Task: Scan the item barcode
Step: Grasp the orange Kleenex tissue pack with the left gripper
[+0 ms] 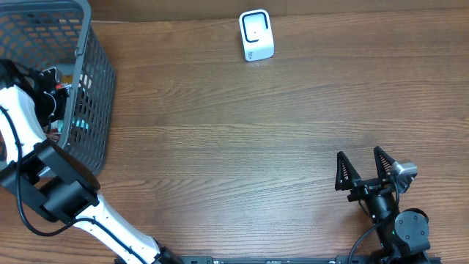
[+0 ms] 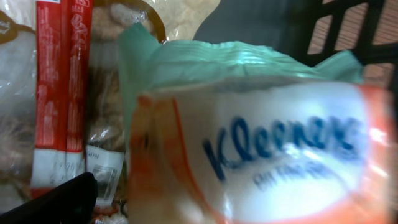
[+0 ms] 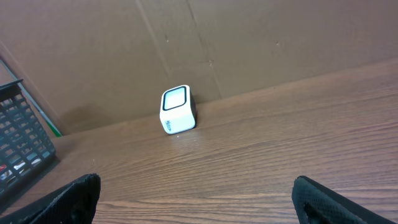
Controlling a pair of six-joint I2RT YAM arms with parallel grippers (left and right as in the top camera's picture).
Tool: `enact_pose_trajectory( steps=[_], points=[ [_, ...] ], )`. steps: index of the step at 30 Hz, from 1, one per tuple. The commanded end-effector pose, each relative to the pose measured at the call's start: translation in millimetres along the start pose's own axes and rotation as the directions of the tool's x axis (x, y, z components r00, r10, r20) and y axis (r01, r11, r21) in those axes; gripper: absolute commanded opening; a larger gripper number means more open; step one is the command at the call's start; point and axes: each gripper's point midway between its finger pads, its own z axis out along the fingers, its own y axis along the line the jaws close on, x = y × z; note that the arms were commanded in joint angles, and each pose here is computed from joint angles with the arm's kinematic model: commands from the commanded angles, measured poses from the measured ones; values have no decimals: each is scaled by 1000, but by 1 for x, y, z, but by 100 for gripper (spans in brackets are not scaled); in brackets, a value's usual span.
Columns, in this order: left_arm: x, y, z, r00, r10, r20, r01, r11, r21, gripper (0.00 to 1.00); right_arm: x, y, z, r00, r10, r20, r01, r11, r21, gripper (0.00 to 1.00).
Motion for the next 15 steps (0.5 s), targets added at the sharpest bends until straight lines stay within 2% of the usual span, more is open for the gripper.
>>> enact_pose_trajectory(
  steps=[1, 5, 10, 15],
  points=[
    [11, -3, 18, 999, 21, -24, -21, 999, 30, 100, 1, -1, 0, 1000, -4, 6, 4, 1000, 2, 100],
    [11, -2, 23, 1000, 24, -14, -23, 999, 26, 100, 1, -1, 0, 1000, -4, 6, 4, 1000, 2, 100],
    [9, -1, 23, 1000, 26, -7, -25, 999, 24, 84, 1, -1, 0, 1000, -4, 6, 4, 1000, 2, 100],
    [12, -3, 28, 999, 29, -14, -28, 999, 27, 75, 1, -1, 0, 1000, -4, 6, 4, 1000, 2, 100]
  ],
)
